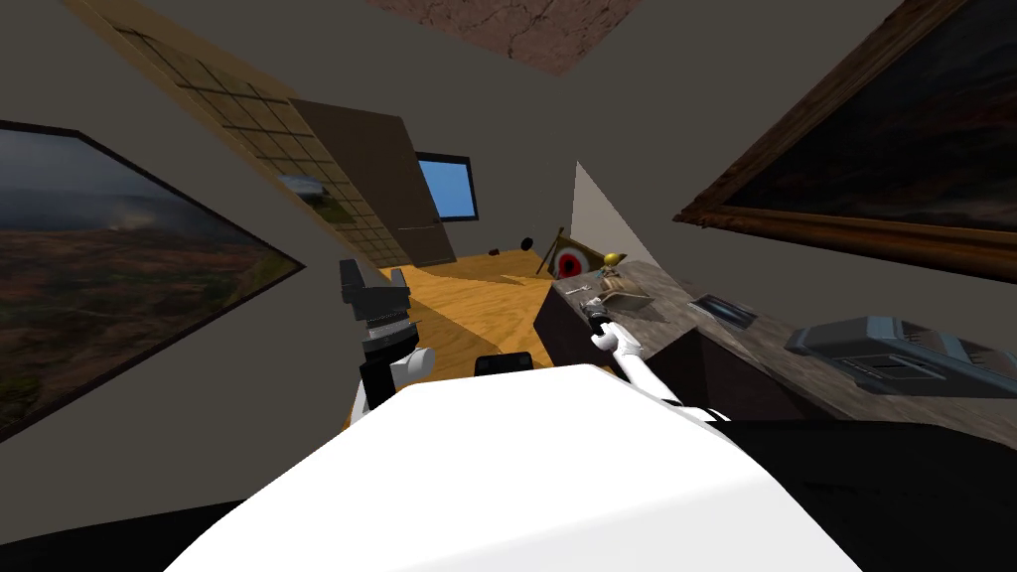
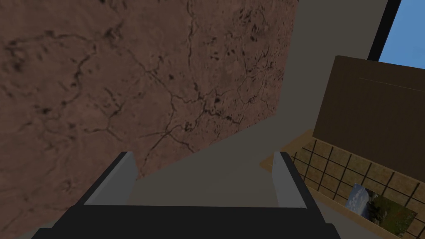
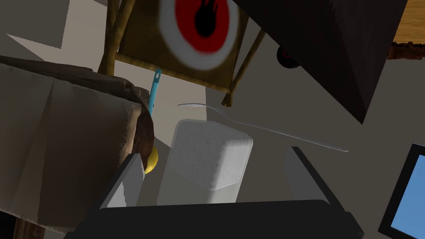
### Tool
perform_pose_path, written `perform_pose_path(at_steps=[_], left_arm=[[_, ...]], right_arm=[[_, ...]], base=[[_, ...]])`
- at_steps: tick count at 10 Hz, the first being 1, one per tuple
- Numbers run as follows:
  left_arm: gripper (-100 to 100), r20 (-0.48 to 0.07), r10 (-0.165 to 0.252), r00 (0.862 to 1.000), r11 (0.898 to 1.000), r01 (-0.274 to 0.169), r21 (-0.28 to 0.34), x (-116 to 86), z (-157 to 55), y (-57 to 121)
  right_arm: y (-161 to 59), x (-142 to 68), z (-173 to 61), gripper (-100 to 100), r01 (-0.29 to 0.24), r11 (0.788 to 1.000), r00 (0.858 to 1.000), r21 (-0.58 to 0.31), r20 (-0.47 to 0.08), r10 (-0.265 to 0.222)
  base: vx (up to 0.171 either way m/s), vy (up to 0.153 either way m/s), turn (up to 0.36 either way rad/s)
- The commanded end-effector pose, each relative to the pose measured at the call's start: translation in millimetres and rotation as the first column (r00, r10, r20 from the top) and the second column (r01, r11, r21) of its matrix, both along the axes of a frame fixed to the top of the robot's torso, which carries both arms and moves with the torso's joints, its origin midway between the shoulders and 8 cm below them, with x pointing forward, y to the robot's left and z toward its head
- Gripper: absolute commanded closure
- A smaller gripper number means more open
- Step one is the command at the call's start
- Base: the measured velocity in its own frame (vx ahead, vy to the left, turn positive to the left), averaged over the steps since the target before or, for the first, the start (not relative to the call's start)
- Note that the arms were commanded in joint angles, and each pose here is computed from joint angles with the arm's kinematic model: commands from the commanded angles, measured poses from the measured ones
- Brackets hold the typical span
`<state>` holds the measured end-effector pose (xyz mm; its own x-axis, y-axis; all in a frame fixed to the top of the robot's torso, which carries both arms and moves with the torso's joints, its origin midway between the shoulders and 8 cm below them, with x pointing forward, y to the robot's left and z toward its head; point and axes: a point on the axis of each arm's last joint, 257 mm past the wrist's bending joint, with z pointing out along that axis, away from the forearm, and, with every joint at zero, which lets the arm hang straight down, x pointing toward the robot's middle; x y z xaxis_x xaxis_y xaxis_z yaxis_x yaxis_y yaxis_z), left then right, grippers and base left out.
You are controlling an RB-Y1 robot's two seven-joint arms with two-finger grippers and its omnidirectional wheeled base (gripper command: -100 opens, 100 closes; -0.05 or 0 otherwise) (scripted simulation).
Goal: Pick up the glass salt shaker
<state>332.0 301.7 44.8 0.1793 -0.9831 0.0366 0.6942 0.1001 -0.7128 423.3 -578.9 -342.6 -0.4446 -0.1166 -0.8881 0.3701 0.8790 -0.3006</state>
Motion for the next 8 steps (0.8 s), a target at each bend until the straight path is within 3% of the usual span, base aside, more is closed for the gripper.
perform_pose_path(at_steps=[1, 2, 3, 5, 6, 8], left_arm=[[0, 0.000, 0.000, 1.000, 1.000, 0.000, 0.000, 0, 0, 0.0], [0, 0.000, 0.000, 1.000, 1.000, 0.000, 0.000, 0, 0, 0.0], [0, 0.000, 0.000, 1.000, 1.000, 0.000, 0.000, 0, 0, 0.0], [0, 0.000, 0.000, 1.000, 1.000, 0.000, 0.000, 0, 0, 0.0], [0, 0.000, 0.000, 1.000, 1.000, 0.000, 0.000, 0, 0, 0.0], [0, 0.000, 0.000, 1.000, 1.000, 0.000, 0.000, 0, 0, 0.0]], right_arm=[[6, 13, -4, -100, 0.014, 1.000, 1.000, -0.008, -0.010, -0.014], [2, 16, 0, -100, 0.041, 0.999, 0.999, -0.003, -0.001, -0.041], [11, 28, -1, -100, 0.035, 0.999, 0.999, -0.019, -0.008, -0.035], [4, 29, 4, -100, 0.078, 0.997, 0.997, -0.015, 0.004, -0.078], [13, 44, 8, -100, 0.077, 0.997, 0.997, -0.027, 0.014, -0.077], [7, 42, 11, -100, 0.109, 0.994, 0.994, -0.029, 0.017, -0.108]], base=[[-0.162, -0.102, 0.198], [-0.144, -0.082, 0.111], [-0.158, -0.095, 0.190], [-0.089, -0.053, 0.050], [-0.119, -0.063, 0.186], [-0.095, -0.047, 0.059]])
